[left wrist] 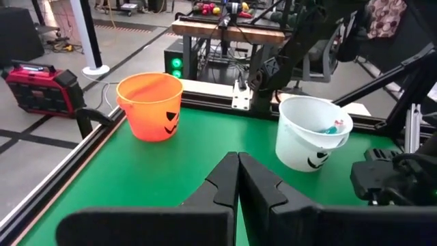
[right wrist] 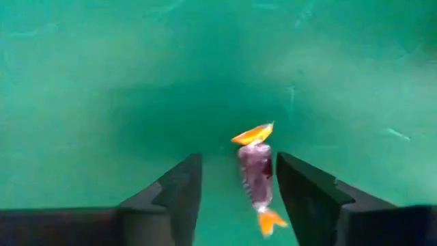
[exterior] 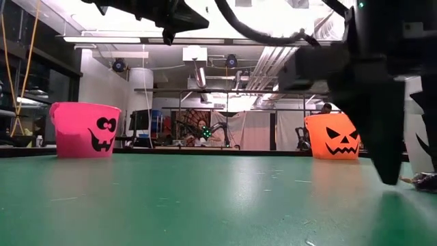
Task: Sort candy by brand, put in halloween buckets
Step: Put the violet candy into the orange bucket
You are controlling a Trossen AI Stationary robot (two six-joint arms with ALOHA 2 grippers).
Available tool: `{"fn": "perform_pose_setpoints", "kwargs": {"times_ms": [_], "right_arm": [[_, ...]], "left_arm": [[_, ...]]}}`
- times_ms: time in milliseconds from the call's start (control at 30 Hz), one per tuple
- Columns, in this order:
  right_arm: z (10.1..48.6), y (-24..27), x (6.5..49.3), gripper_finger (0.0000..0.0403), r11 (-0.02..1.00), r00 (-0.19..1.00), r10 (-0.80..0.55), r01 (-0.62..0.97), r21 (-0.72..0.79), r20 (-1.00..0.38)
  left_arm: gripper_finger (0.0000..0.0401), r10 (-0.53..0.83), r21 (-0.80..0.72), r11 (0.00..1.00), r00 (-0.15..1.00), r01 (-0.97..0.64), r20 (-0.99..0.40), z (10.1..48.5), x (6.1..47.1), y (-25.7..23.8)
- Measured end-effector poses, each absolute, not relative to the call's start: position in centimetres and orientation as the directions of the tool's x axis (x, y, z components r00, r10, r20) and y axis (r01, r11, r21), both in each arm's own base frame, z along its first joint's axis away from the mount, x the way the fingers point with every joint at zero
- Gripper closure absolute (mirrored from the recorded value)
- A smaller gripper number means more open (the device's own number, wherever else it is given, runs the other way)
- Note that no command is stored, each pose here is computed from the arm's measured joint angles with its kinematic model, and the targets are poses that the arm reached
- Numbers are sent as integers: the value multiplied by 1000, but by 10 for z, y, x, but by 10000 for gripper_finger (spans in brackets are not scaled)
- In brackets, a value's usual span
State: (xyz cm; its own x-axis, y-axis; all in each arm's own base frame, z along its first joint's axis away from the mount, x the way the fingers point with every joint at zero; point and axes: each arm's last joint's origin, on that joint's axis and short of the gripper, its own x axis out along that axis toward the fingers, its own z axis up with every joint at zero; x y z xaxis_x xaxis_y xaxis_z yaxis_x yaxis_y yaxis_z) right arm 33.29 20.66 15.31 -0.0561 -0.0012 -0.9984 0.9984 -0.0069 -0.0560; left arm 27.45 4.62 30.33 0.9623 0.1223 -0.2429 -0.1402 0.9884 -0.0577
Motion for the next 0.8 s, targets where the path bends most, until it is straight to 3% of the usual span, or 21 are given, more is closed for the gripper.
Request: {"fn": "perform_pose_setpoints", "kwargs": {"times_ms": [133, 400, 567, 700, 800], "right_arm": [[144, 205, 327, 272, -10, -79, 29, 997, -80, -996], [153, 208, 327, 382, 153, -46, 34, 987, -40, -998], [213, 201, 324, 376, 307, 60, 67, 948, 78, -996], [259, 170, 313, 383, 323, 226, -109, 929, 180, -968], [291, 133, 301, 387, 320, 263, -254, 931, 176, -931]], "left_arm": [[401, 123, -57, 988, 961, -141, -248, 303, 274, 46], [401, 130, -57, 987, 960, -148, -250, 303, 274, 48], [401, 156, -80, 981, 964, -176, -217, 308, 271, 55], [401, 174, -100, 975, 965, -197, -198, 313, 266, 59], [401, 144, -182, 967, 971, -179, -190, 315, 263, 60]]}}
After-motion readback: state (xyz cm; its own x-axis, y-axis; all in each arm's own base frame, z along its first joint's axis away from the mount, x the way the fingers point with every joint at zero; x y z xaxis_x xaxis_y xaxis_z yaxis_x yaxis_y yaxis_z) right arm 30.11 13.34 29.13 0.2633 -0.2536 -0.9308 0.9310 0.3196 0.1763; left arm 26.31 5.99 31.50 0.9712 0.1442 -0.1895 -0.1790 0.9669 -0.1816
